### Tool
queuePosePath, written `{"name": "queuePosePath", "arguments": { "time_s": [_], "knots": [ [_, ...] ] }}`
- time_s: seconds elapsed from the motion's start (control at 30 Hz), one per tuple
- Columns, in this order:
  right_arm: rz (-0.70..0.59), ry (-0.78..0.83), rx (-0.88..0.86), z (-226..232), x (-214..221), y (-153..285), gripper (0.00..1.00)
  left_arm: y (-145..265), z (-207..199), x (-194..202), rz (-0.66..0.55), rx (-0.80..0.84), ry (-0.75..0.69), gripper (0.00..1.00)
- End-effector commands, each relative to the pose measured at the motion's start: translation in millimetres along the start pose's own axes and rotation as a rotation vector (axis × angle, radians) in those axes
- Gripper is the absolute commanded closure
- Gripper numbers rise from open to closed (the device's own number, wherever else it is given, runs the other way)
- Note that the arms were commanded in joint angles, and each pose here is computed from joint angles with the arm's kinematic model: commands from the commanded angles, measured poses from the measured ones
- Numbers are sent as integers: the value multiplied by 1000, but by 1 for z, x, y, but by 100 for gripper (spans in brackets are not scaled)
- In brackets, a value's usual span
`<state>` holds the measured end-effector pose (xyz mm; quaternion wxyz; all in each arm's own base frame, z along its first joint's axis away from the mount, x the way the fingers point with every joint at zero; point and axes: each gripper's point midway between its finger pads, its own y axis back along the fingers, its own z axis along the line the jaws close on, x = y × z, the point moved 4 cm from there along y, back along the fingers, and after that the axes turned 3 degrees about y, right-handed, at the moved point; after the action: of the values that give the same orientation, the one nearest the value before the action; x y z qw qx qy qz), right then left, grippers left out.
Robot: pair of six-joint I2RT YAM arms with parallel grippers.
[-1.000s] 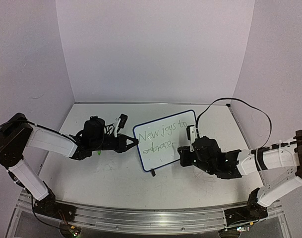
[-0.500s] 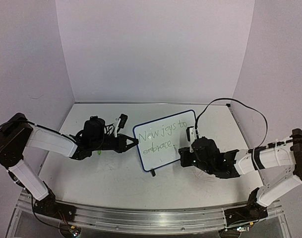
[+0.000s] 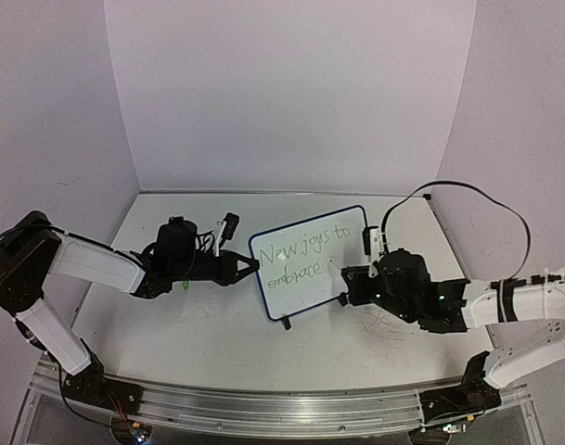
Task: Write a sentence on the whiteboard
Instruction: Place the whiteboard at the center of the board, then pick up the pen cap from the corner of the board.
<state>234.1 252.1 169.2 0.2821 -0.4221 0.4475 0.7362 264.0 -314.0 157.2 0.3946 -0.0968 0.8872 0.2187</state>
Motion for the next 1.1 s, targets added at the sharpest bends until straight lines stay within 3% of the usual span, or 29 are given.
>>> {"name": "queuePosePath", "arguments": {
  "time_s": [0.0,0.2,0.33,0.47,0.53,0.73,0.93,1.07],
  "knots": [
    [-73,-3,68,-20,-19,29,100,6,-7,-9,-9,-12,-18,80],
    [-138,16,130,-33,-33,47,100,24,-20,-25,-71,-23,-37,52],
    [-166,34,137,-34,-42,52,100,50,-26,-28,-114,-71,-33,41],
    [-174,67,136,-31,-48,52,100,68,-10,-23,-110,-228,29,26],
    [-171,88,118,-26,-51,50,100,77,13,-14,-80,-396,99,21],
    [-119,163,16,0,-50,32,100,115,90,12,61,-832,306,21],
    [-69,191,-59,17,-43,21,100,121,126,23,121,-973,338,27],
    [-65,184,-79,20,-41,21,100,113,151,26,170,-1053,314,37]
  ]
}}
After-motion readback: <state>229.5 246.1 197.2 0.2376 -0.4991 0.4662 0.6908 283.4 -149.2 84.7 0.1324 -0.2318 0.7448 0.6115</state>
